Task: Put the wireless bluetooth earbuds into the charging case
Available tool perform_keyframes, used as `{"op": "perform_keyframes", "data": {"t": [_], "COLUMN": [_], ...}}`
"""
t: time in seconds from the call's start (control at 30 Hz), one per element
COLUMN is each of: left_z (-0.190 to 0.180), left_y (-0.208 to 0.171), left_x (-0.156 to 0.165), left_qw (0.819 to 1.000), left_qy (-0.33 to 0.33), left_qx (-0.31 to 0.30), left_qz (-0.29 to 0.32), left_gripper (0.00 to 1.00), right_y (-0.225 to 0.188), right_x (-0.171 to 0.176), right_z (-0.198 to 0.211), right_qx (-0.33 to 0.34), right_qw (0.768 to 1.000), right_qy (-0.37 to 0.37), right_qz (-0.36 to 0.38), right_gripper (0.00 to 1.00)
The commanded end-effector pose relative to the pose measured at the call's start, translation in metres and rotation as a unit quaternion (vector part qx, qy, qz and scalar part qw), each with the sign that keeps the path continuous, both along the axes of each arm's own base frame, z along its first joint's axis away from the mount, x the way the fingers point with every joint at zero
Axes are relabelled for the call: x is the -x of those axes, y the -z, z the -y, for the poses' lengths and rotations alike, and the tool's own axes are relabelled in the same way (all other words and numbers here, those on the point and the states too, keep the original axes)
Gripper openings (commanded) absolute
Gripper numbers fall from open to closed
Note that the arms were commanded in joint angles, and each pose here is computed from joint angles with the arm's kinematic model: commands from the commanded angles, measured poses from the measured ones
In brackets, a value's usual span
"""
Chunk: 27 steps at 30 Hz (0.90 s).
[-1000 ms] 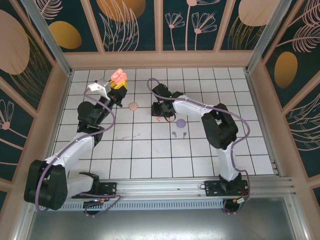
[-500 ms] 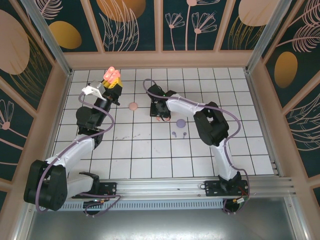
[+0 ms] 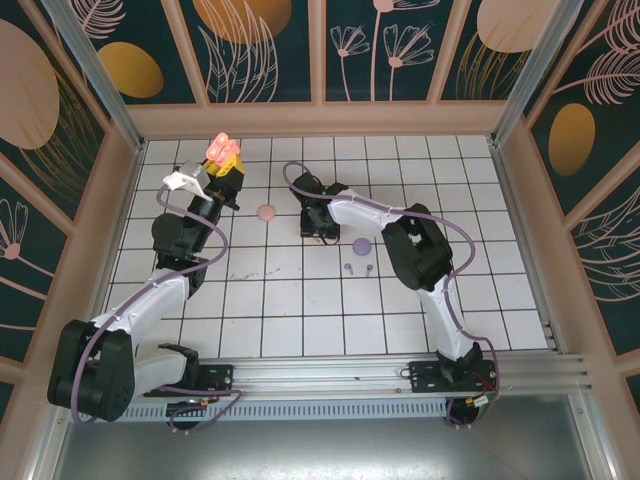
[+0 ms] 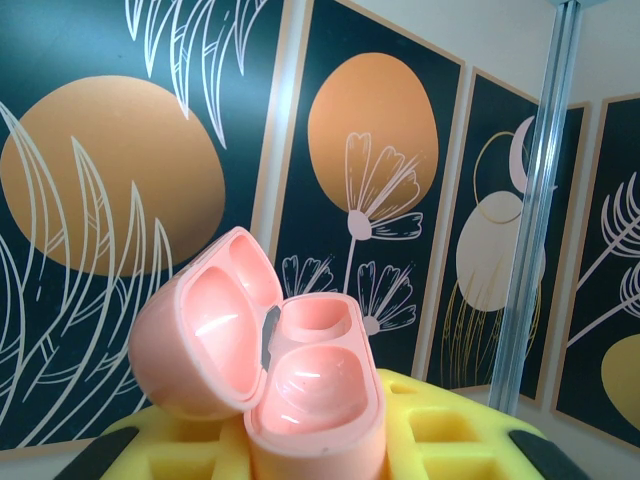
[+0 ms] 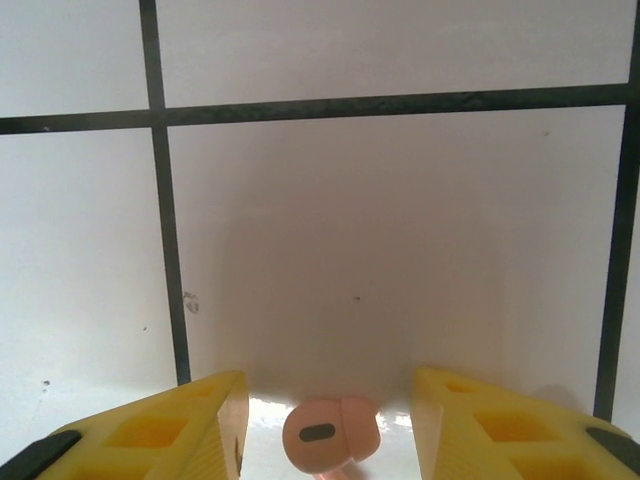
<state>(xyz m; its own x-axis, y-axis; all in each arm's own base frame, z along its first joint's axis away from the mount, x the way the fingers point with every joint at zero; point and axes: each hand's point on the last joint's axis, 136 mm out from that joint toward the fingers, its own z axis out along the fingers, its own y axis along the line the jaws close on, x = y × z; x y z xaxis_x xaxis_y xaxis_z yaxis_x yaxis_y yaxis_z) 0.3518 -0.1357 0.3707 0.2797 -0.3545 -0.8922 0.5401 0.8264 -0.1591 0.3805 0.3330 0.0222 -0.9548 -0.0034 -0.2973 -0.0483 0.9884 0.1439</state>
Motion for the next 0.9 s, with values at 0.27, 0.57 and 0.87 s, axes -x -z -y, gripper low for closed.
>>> {"op": "perform_keyframes", "data": {"t": [0.27, 0.57, 0.87], "left_z": [0.0007, 0.0012, 0.0024], "left_y": [-0.0069, -0.006, -0.0034], "left_x": [0.0026, 0.0008, -0.0009], "left_qw": [1.0, 1.0, 1.0], "left_qy": [-0.002, -0.001, 0.001], "left_qx": [-0.004, -0.004, -0.005], "left_qz": [0.016, 0.012, 0.007], "left_gripper": [0.0, 0.0, 0.0], "right_y": [0.0123, 0.015, 0.0145], "right_x": [0.008, 0.0104, 0.0125], "right_z": [-0.0058, -0.0086, -0.0104], "right_qx": [0.017, 0.015, 0.017], "right_qw": [1.0, 1.0, 1.0], "right_qy": [-0.001, -0.003, -0.005], "right_qz": [-0.012, -0.013, -0.011], "right_gripper": [0.43, 0.35, 0.28]}}
